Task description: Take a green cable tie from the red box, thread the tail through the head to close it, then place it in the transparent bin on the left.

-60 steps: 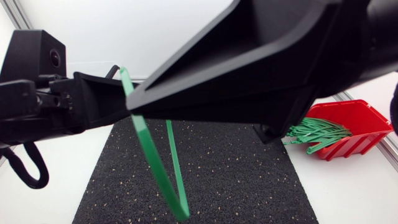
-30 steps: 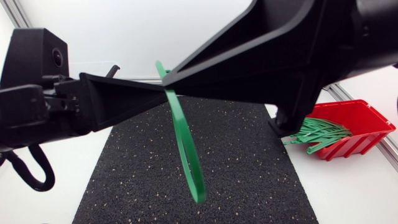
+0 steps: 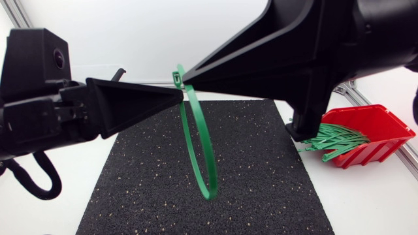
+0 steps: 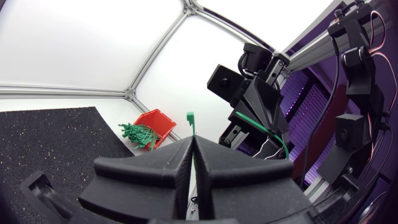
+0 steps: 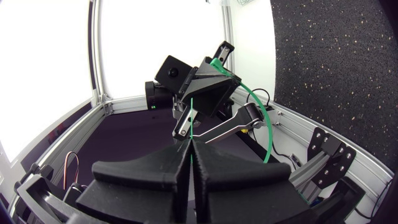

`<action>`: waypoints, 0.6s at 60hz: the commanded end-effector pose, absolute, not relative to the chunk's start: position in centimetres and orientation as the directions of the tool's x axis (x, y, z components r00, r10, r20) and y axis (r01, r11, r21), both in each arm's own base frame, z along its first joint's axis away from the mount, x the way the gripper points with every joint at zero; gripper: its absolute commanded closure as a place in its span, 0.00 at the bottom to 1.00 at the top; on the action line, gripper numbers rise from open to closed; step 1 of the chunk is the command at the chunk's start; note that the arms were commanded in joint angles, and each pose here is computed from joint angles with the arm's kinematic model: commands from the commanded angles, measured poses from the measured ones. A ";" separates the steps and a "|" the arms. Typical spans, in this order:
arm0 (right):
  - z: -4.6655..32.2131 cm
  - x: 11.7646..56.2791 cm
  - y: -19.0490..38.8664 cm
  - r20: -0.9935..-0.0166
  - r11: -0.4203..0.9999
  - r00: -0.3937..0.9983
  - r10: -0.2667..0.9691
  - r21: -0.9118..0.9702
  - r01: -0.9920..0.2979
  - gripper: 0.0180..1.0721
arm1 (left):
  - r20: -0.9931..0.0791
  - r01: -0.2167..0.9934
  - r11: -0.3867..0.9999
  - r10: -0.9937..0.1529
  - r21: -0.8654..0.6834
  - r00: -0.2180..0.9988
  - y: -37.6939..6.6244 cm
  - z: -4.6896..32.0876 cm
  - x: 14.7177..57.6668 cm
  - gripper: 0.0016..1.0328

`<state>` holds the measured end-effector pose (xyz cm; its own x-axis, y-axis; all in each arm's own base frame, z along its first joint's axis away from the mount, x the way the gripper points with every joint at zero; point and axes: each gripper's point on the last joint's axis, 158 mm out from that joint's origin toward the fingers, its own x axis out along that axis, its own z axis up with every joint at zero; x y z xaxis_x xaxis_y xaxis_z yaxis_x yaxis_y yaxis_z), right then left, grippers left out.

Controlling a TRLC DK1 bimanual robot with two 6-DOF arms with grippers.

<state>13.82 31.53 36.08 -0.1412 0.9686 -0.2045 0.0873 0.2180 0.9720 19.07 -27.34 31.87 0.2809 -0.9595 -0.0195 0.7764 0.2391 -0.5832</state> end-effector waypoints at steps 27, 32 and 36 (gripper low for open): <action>34.2 15.4 32.3 -0.239 0.265 -0.145 0.960 0.944 0.195 0.94 | 0.009 0.819 0.247 -0.956 -0.518 0.294 -27.7 33.1 19.4 0.97; 34.4 15.4 32.3 -0.236 0.260 -0.142 0.961 0.947 0.190 0.94 | 0.007 0.818 0.247 -0.956 -0.520 0.293 -27.7 33.0 19.4 0.97; 34.5 15.4 32.2 -0.233 0.257 -0.141 0.962 0.949 0.185 0.95 | 0.007 0.818 0.247 -0.956 -0.520 0.293 -27.7 33.0 19.3 0.97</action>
<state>15.26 32.40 34.18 -0.1462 0.9605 -0.2369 0.1506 0.2583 0.9542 19.61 -27.36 31.93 0.3065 -0.9517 -0.0158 0.7920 0.2642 -0.5504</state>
